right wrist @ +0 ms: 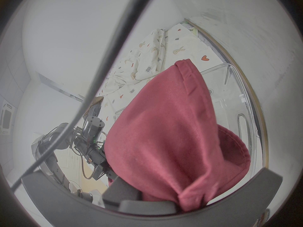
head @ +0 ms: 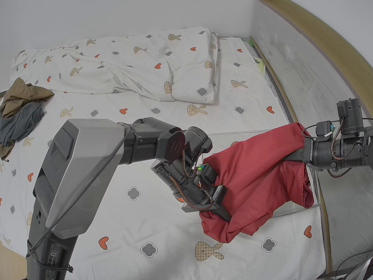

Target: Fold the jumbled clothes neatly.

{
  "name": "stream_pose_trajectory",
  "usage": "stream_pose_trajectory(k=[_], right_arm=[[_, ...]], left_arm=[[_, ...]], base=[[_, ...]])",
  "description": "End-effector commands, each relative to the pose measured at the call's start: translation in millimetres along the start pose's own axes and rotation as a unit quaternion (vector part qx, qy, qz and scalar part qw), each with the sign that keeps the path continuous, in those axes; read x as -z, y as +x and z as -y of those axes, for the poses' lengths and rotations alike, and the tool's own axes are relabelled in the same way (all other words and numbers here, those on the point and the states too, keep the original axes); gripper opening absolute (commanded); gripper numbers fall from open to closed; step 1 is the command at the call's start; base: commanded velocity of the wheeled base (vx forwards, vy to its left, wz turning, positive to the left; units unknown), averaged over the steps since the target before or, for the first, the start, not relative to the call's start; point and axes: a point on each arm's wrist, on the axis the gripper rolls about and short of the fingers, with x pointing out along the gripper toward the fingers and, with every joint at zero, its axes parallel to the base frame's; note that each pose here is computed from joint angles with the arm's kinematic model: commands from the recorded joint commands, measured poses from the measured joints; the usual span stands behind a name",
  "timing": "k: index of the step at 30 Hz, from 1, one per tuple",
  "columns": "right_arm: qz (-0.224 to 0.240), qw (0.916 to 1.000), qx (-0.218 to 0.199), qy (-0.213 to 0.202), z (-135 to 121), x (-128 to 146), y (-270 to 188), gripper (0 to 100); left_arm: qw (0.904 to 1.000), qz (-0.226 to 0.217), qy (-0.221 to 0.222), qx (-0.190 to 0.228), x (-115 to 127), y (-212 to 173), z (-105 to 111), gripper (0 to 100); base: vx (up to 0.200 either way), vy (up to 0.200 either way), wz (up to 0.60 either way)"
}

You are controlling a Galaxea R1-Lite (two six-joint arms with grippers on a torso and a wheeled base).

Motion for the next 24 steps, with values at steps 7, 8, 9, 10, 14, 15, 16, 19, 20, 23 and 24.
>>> stream_pose_trajectory(k=[7,8,9,10,14,15,16,19,20,23,24], right_arm=[[-0.010,1.0000,-0.001,-0.002,0,5,2,0],[-0.012,0.9999,0.000,-0.001,1,6,2,0],[-0.012,0.9999,0.000,-0.001,1,6,2,0],[-0.014,0.9999,0.001,-0.001,2,7,2,0],[-0.020,0.9998,0.003,0.002,4,10,4,0],[-0.020,0.9998,0.003,0.002,4,10,4,0],[-0.020,0.9998,0.003,0.002,4,10,4,0],[-0.022,0.9998,0.002,0.002,3,11,4,0],[-0.022,0.9997,0.002,0.002,4,11,4,0],[-0.025,0.9997,0.003,0.002,4,13,4,0],[-0.026,0.9996,0.003,0.003,4,13,4,0]], left_arm=[[1.0000,-0.005,-0.006,-0.003,4,-8,3,0],[1.0000,-0.004,-0.005,-0.004,5,-10,5,0],[1.0000,-0.004,-0.005,-0.004,5,-10,5,0],[0.9999,-0.004,0.011,-0.008,7,-15,8,0],[0.9963,-0.009,0.027,-0.081,12,-15,11,0],[0.9950,-0.008,0.034,-0.094,12,-15,12,0],[0.9950,-0.008,0.034,-0.094,12,-15,12,0],[0.9932,-0.015,0.040,-0.108,17,-17,19,0],[0.9930,-0.028,0.035,-0.110,21,-19,22,0],[0.9926,-0.037,0.035,-0.110,26,-23,26,0],[0.9924,-0.038,0.037,-0.111,27,-25,27,0]], base=[[0.000,0.000,0.00],[0.000,0.000,0.00],[0.000,0.000,0.00],[0.000,0.000,0.00],[0.000,0.000,0.00],[0.000,0.000,0.00],[0.000,0.000,0.00],[0.000,0.000,0.00],[0.000,0.000,0.00],[0.000,0.000,0.00],[0.000,0.000,0.00]])
